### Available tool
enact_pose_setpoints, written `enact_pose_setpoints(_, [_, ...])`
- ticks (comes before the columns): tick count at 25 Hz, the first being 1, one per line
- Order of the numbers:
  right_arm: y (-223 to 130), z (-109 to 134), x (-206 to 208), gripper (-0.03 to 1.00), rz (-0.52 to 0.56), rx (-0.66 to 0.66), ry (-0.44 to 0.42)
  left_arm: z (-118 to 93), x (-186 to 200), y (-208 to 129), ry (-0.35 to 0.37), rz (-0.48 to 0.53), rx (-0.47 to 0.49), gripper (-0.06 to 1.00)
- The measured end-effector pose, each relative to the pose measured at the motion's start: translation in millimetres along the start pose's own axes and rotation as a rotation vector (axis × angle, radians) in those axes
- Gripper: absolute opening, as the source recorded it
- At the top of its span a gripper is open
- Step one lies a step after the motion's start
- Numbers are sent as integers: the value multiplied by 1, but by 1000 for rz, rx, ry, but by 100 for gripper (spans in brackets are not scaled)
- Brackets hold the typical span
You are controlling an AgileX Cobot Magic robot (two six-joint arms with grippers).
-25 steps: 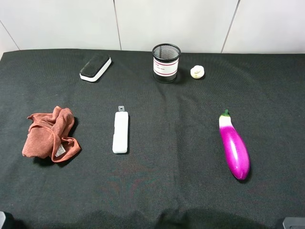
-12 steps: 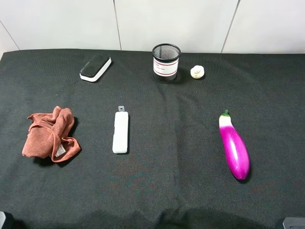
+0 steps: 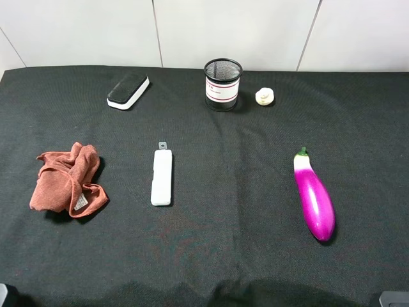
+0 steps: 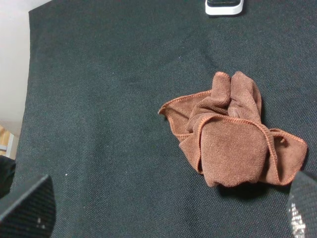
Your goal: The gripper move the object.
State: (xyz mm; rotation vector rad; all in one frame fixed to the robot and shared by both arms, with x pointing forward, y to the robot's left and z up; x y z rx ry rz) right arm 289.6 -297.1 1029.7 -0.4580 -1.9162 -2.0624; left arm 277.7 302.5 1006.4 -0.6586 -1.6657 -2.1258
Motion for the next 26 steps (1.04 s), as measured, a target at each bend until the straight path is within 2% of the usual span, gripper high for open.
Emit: enact_pose_setpoints(26, [0, 0, 0, 69, 0, 2, -3, 0, 0, 0, 0, 0, 0, 99])
Point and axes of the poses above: a point on each arm's last joint axis where the gripper is mounted, x pointing back along that axis away from the gripper, z along the wrist's bending axis when the last joint is at zero, y = z × x, the point moved 6 cm from there along -x, pointing out along that axis toward the gripper, and after that the axes turned 3 degrees about -x, right-handed, at the moved point
